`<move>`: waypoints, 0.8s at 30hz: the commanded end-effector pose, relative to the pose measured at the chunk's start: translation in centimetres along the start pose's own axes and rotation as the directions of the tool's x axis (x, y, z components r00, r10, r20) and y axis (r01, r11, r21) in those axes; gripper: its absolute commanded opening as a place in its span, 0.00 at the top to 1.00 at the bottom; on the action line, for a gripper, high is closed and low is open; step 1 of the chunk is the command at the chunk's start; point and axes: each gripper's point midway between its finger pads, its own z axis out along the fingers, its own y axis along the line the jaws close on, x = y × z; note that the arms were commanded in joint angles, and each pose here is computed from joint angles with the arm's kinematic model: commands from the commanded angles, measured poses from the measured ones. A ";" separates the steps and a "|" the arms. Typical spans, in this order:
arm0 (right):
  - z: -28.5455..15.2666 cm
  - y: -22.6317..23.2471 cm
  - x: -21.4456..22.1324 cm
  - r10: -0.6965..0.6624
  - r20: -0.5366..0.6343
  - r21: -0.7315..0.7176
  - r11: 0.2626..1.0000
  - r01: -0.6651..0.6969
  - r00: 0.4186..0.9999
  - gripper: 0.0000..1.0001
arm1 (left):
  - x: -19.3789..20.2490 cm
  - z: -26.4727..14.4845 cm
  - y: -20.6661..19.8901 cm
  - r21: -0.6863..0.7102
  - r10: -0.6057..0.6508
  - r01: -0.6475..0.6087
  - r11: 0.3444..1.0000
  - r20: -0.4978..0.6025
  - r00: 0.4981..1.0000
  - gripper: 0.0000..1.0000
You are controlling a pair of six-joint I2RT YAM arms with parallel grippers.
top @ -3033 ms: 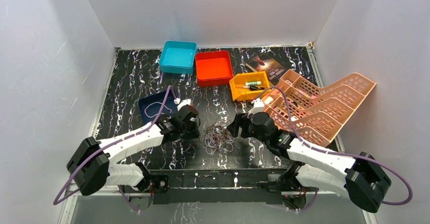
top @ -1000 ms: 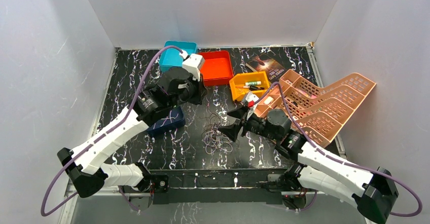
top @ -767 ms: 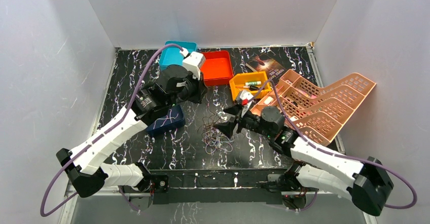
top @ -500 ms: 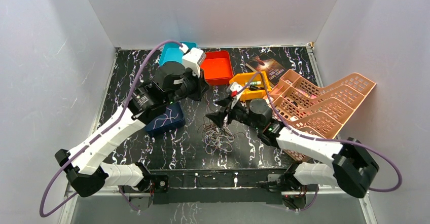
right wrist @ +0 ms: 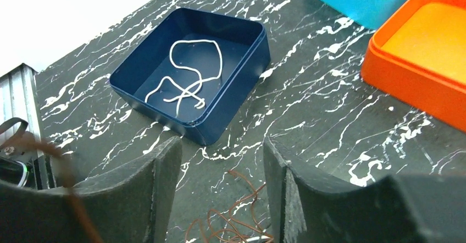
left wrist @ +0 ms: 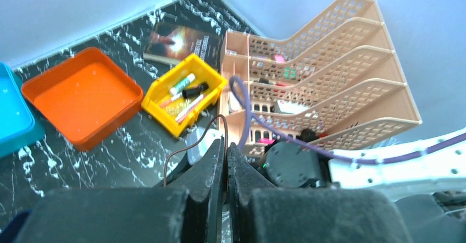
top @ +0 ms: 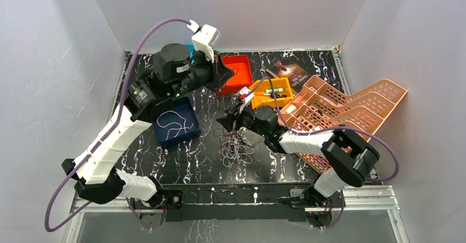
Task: Untangle the cables
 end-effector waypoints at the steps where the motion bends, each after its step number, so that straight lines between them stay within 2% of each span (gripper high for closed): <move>1: 0.7 0.4 -1.3 0.067 0.081 -0.011 0.998 -0.066 0.994 0.39 | -3.9 -1.8 -0.6 0.009 0.025 -0.026 1.000 0.069 0.997 1.00; 15: -3.1 -1.9 8.8 0.204 -0.138 0.130 0.974 -0.186 0.969 0.44 | -6.6 -1.2 -0.3 -0.039 0.073 -0.071 0.997 0.078 0.994 1.00; 24: -6.0 -2.6 11.3 0.248 -0.181 0.199 0.957 -0.212 0.952 0.44 | -8.9 -1.7 0.5 -0.099 0.122 -0.111 0.989 0.114 0.986 1.00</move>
